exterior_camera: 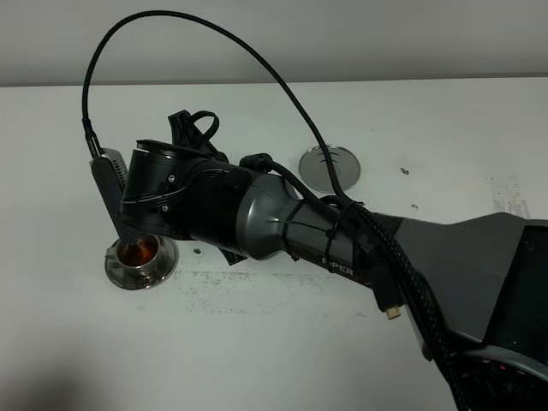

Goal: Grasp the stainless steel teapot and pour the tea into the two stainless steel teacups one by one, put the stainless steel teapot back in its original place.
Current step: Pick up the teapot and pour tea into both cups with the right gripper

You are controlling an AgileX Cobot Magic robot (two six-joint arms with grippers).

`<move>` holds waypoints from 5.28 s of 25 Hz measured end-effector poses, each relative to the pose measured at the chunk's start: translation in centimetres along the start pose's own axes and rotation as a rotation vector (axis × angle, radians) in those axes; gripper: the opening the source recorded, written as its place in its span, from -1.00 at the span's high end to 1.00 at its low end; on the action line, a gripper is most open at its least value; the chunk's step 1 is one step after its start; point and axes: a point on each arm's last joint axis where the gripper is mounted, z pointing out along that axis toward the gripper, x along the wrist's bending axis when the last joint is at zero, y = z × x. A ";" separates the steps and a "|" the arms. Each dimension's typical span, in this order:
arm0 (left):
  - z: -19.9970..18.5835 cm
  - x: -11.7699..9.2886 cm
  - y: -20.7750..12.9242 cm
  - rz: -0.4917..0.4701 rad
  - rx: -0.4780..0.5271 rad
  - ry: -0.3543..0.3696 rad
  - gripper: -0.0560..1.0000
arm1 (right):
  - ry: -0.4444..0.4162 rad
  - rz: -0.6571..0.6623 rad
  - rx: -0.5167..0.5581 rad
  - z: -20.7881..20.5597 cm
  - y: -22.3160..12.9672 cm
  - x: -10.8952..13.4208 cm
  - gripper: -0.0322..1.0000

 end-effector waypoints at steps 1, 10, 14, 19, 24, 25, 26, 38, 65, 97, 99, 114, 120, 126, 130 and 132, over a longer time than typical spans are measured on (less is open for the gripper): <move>0.0 0.0 0.0 0.000 0.000 0.000 0.27 | -0.005 -0.004 -0.001 0.0 0.0 0.0 0.62; 0.0 0.0 0.0 0.000 0.000 0.000 0.27 | -0.057 -0.043 0.004 0.0 0.0 -0.5 0.62; 0.0 0.0 0.0 0.000 0.000 0.000 0.27 | -0.062 -0.078 0.009 0.0 -0.1 -0.6 0.62; 0.0 0.0 0.0 0.000 0.000 0.000 0.27 | -0.078 -0.095 0.016 0.0 -0.1 -0.7 0.62; 0.0 0.0 0.0 0.000 0.000 0.000 0.27 | -0.094 -0.116 0.027 0.3 0.0 -0.7 0.62; 0.0 0.0 0.0 0.000 0.000 0.000 0.27 | -0.096 -0.128 0.027 0.5 0.1 -0.6 0.62; 0.0 0.0 0.0 0.000 0.000 0.000 0.27 | -0.092 -0.134 0.029 0.7 0.2 -0.5 0.62; 0.0 0.0 0.0 0.000 0.000 0.000 0.27 | -0.116 -0.168 0.041 0.9 0.3 -0.5 0.62; 0.0 0.0 0.0 0.000 0.000 0.000 0.27 | 0.049 0.080 -0.019 -0.5 -1.2 -0.3 0.62; 0.0 0.0 0.0 0.000 0.000 0.000 0.27 | 0.441 0.871 -0.321 -0.7 -2.2 6.8 0.62; 0.0 0.0 0.0 0.000 0.000 0.000 0.27 | 0.449 0.868 -0.304 0.1 -1.9 7.2 0.62; 0.0 0.0 0.0 0.000 0.000 0.000 0.27 | 0.362 0.946 -0.254 -1.1 -8.5 2.6 0.62; 0.0 0.0 0.0 0.000 0.000 0.000 0.27 | 0.315 0.882 -0.160 1.5 -15.6 0.9 0.62; 0.0 0.0 0.0 0.000 0.000 0.000 0.27 | 0.251 0.706 -0.153 2.2 -19.1 -0.6 0.62; 0.0 0.0 0.0 0.000 0.000 0.000 0.27 | 0.195 0.569 -0.172 1.7 -19.6 -1.7 0.62; 0.0 0.0 0.0 0.000 0.000 0.000 0.27 | 0.176 0.503 -0.180 1.7 -19.8 -2.2 0.62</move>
